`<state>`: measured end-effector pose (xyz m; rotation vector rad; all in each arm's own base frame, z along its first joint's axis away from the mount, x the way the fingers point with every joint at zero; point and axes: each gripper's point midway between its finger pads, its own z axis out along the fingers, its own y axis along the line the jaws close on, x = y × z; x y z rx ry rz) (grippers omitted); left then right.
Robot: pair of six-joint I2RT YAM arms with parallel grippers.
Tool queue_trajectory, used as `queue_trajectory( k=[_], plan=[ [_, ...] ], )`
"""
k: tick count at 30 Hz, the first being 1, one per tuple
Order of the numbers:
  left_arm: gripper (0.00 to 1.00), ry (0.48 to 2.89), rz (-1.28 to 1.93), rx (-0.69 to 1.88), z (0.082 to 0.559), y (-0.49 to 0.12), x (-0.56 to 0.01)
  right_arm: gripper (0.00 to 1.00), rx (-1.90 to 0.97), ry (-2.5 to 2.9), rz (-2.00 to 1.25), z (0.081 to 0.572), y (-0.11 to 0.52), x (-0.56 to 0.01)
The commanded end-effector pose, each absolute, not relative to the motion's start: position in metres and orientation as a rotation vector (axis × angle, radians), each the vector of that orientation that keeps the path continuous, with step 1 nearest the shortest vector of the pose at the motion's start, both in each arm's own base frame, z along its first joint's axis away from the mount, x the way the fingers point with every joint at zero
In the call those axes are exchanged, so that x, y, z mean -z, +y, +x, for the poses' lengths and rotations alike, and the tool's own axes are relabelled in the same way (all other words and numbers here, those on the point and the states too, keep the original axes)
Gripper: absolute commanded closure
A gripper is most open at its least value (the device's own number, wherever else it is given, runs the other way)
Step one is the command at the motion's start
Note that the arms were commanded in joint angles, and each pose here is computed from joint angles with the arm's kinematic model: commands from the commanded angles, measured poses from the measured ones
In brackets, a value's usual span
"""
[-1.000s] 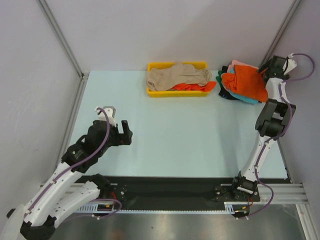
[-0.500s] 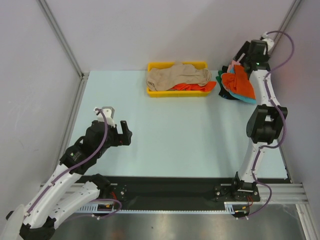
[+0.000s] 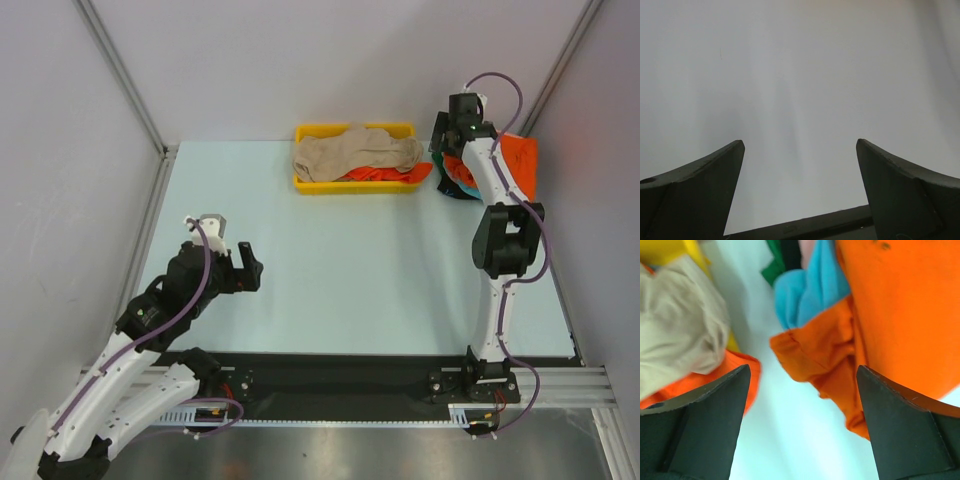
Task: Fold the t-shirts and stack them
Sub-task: Neatly place the folded tshirt to the corner
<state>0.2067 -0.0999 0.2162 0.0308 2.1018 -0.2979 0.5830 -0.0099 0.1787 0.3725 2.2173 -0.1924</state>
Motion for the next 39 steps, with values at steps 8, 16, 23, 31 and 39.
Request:
queue_trajectory(
  k=[8, 16, 23, 31, 39],
  plan=[
    [0.00, 2.084, 0.045, 0.306, 0.211, -0.103, -0.219, 0.02, 0.552, 2.217, 0.323, 0.563, -0.046, -0.204],
    [0.00, 2.087, 0.044, 0.300, 0.211, -0.102, -0.218, 0.02, 0.603, 2.300, 0.255, 0.570, -0.046, -0.179],
    [0.00, 2.089, 0.045, 0.299, 0.211, -0.102, -0.218, 0.02, 0.584, 2.341, 0.241, 0.571, -0.044, -0.159],
    [0.00, 2.089, 0.046, 0.301, 0.211, -0.103, -0.217, 0.69, 0.576, 2.321, 0.290, 0.573, -0.062, -0.164],
    [0.00, 2.093, 0.047, 0.298, 0.212, -0.103, -0.216, 1.00, 0.546, 2.268, 0.362, 0.579, -0.091, -0.182]
  ],
)
